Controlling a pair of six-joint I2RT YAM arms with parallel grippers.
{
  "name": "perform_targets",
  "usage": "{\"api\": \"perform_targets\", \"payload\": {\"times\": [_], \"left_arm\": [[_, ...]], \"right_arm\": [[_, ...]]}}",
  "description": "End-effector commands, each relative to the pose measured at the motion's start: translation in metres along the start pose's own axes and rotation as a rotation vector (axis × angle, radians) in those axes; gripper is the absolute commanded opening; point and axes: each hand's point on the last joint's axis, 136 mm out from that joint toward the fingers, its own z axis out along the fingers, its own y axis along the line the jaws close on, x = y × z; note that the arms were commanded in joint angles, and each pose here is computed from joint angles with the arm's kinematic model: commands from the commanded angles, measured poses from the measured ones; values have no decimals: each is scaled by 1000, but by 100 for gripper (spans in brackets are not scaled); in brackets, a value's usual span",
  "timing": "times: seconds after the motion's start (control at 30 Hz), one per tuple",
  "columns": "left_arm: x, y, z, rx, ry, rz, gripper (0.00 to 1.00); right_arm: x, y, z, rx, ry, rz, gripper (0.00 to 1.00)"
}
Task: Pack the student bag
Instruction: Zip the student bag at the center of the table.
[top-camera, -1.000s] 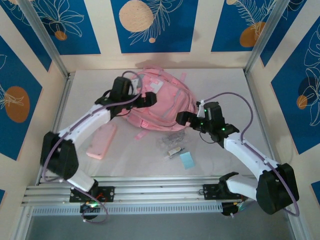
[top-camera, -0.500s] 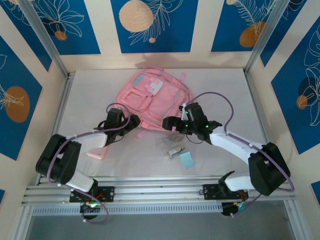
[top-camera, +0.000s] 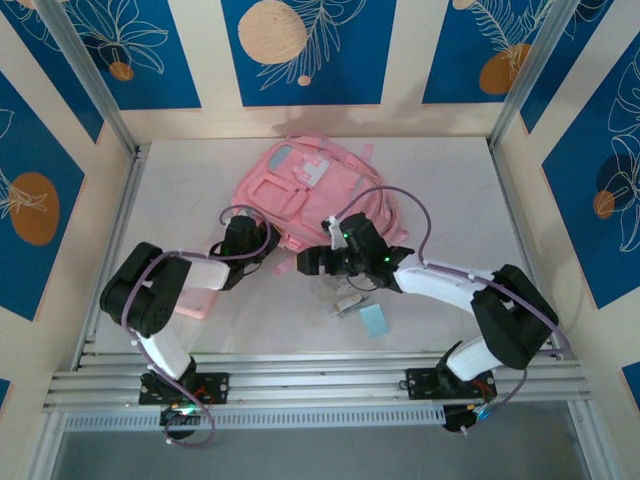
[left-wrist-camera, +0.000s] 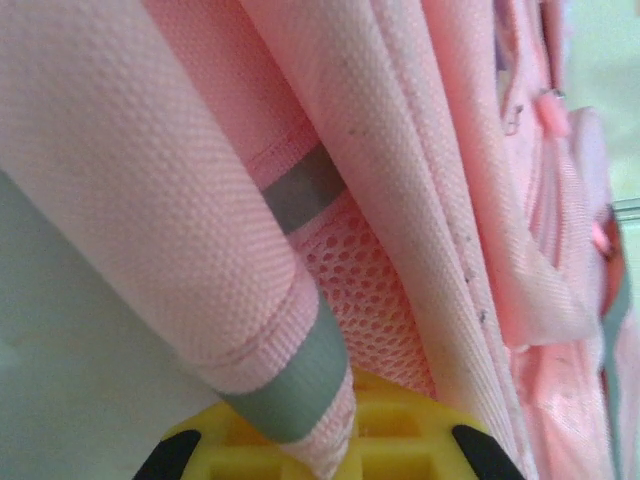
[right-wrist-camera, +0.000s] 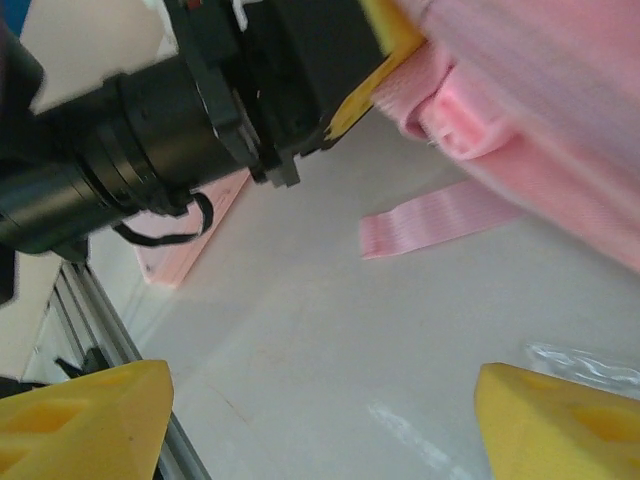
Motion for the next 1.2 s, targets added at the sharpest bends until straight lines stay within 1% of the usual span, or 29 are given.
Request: {"api": "perform_targets", "payload": {"times": [0.0,0.17,0.27,0.37,0.53,0.67,0.77,0.9,0.93,1.0,1.1,1.13,1.17], "left_arm": [[-16,-58,-20,160,-60,-19,0],[-14,-77,-34,202,-59,-41,0],[-10,-78,-39,206,-62,-50,0],[-3,-77,-42,205,-55,-59,0],[6,-76,-43,203,-33,-66,0],[8,-80,-45,224,-17,-87,0],[12,-89,-47,254,16,-109,0],[17,-96,-48,281,57,-136,0],[19,-96,-49,282,64,-139,0],[19,-94,-51,279,63,-144,0],[16,-88,-52,256,39,-134,0],[14,-86,-53,243,27,-123,0],[12,-83,-52,230,12,-107,0]], "right_arm": [[8,13,19,-57,19,-114,78],[3,-4,46,6,-4,-131,78],[-6,-20,55,69,-73,-156,78],[-18,-26,57,106,-140,-178,77],[-34,-18,60,116,-202,-211,66],[-45,-35,69,199,-260,-209,56],[-58,-44,77,238,-326,-221,52],[-72,-38,88,231,-370,-223,50],[-76,-37,87,240,-384,-225,47],[-79,-36,85,258,-403,-237,38],[-79,-32,80,255,-400,-249,14],[-76,-32,80,253,-377,-257,0],[-72,-33,79,264,-352,-257,0]]}}
